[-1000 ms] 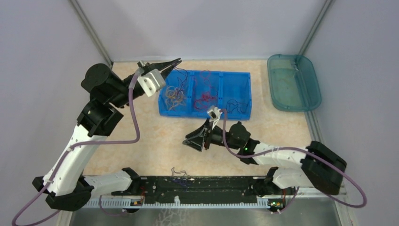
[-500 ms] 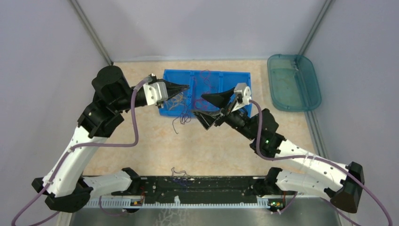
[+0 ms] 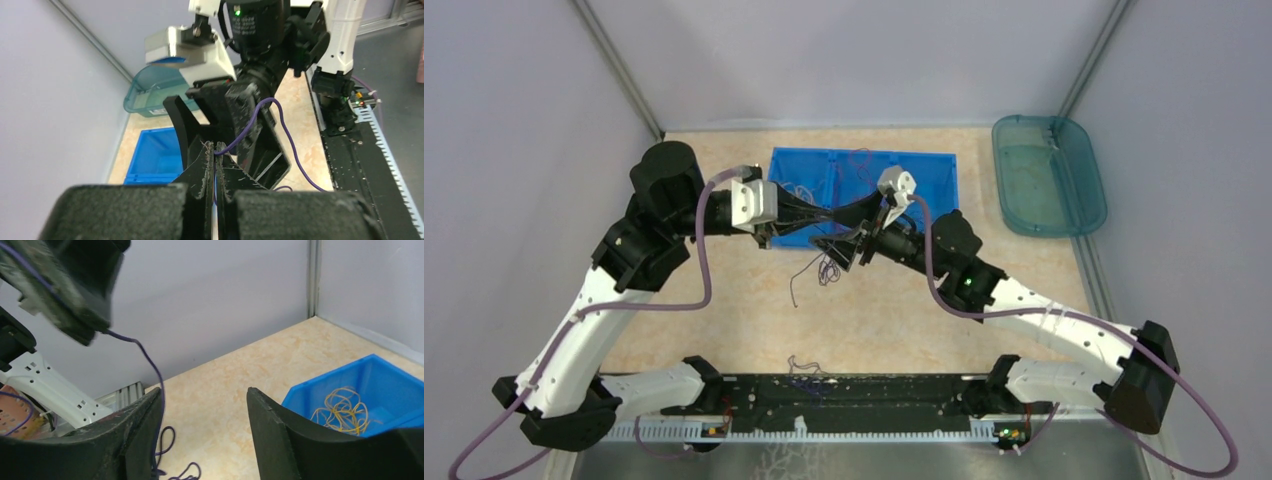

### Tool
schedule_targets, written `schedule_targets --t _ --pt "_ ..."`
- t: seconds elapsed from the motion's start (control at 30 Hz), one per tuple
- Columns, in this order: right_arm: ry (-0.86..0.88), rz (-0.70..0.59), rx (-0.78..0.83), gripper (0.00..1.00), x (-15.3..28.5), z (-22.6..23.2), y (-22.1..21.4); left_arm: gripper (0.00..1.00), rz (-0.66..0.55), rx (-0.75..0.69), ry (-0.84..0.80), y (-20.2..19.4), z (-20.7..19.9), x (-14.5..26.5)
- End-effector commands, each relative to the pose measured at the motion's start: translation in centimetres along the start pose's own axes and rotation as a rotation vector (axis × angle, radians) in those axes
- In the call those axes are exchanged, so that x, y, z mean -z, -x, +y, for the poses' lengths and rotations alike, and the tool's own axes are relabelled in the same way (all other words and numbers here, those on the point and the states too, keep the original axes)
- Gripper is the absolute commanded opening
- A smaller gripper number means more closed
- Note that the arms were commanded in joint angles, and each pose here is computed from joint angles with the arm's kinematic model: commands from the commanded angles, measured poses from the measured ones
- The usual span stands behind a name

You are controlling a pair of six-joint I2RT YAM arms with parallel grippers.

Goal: Untangle the cables

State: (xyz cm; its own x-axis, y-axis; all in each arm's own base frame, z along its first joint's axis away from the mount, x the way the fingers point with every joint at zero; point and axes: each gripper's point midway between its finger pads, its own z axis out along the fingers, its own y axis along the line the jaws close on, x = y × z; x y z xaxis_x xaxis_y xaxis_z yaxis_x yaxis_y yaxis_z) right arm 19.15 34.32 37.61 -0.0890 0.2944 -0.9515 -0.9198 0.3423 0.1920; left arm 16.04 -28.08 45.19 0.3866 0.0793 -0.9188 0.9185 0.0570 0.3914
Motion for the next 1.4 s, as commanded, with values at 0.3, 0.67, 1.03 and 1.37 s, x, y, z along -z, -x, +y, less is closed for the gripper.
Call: schedule_targets --t 0.3,0.67,1.03,1.37 --pt "-0.002 0.068 -0.191 0.46 0.4 -1.6 -9.1 0.01 -0.128 0.046 -0.049 6.1 -0.3 0.5" --pt "-0.021 0.116 -0.310 0.41 2.1 -2.1 -14.4 0.00 -0.198 0.008 -0.020 9.9 1.0 1.0" --pt "-0.056 0.114 -0.371 0.43 4.3 -2.4 -16.3 0.01 -0.246 -0.110 0.051 13.7 2.5 2.3" --pt "-0.008 -0.134 -0.121 0.85 5.8 -0.1 -1.1 0.01 -0.187 -0.049 -0.011 10.5 0.8 1.8"
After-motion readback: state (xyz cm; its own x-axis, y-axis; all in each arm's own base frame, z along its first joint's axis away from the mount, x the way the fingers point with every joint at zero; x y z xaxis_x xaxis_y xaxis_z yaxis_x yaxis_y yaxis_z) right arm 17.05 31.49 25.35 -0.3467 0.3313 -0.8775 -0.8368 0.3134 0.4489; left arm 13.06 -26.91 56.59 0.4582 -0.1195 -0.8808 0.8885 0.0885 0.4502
